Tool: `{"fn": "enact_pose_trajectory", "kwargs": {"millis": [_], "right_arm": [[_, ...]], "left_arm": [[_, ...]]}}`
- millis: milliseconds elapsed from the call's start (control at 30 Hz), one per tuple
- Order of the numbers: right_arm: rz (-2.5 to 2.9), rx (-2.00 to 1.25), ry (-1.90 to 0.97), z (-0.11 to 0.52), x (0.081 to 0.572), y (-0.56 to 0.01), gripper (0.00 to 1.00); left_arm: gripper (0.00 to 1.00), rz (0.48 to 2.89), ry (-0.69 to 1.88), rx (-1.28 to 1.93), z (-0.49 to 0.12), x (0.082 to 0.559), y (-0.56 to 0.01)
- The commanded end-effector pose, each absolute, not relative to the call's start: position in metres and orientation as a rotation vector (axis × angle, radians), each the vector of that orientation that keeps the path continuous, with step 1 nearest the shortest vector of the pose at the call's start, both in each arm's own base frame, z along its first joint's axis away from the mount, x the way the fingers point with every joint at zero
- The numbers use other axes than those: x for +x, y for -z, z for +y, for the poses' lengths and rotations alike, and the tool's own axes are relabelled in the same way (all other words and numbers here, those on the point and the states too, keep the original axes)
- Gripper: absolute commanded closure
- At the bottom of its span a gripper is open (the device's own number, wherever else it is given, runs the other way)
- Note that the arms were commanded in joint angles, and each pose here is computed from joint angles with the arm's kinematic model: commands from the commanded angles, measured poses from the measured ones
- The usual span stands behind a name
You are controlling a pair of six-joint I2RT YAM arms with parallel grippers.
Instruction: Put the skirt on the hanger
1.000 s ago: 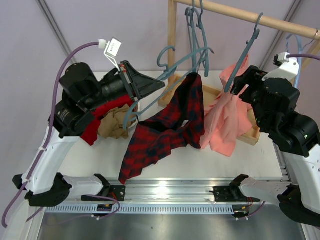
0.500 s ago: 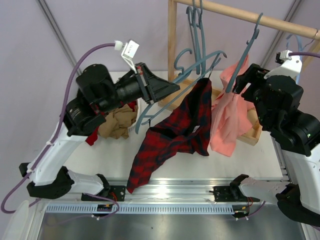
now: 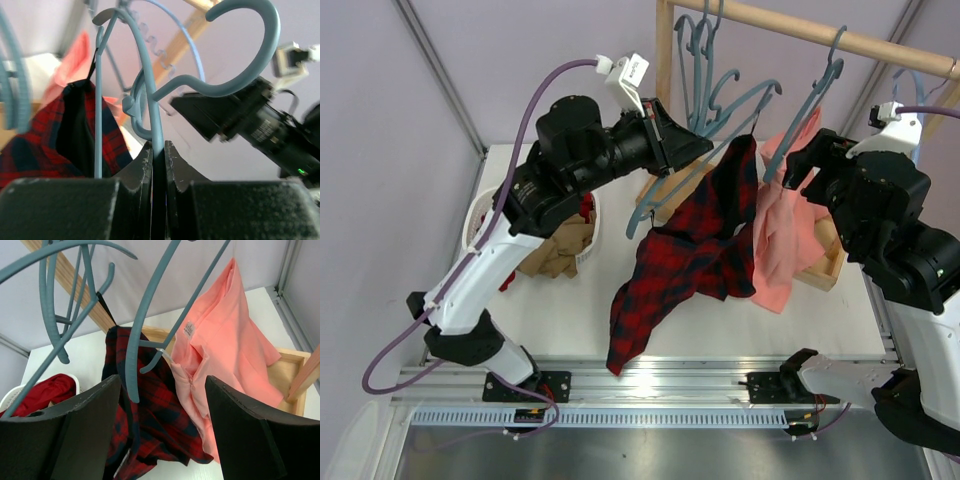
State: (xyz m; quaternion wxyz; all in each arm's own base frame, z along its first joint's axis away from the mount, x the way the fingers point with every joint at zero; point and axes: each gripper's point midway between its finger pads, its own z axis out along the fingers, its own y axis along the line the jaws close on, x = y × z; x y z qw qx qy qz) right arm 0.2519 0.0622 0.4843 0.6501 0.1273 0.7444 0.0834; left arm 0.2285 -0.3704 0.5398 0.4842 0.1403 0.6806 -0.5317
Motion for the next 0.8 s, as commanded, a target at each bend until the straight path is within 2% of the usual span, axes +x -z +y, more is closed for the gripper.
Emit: {"fn": "enact_pose_trajectory", "kwargs": {"millis": [0, 333, 767], "right_arm": [[1.665, 0.263, -0.224, 0.067, 0.252, -0.495, 0.25], [1.681, 0.268, -0.261, 0.074, 0.256, -0.488, 0.25], [1.729, 0.267, -0.384, 0.091, 0.251, -0.465, 0.22]], "left_arm": [[0.96, 1.424, 1.203, 0.236, -0.335, 0.238, -0.609], [0.95, 1.400, 1.141, 0.198, -0.304, 0.280, -0.616], [0.93, 1.324, 1.085, 0.246, -0.315, 0.308, -0.626]]}}
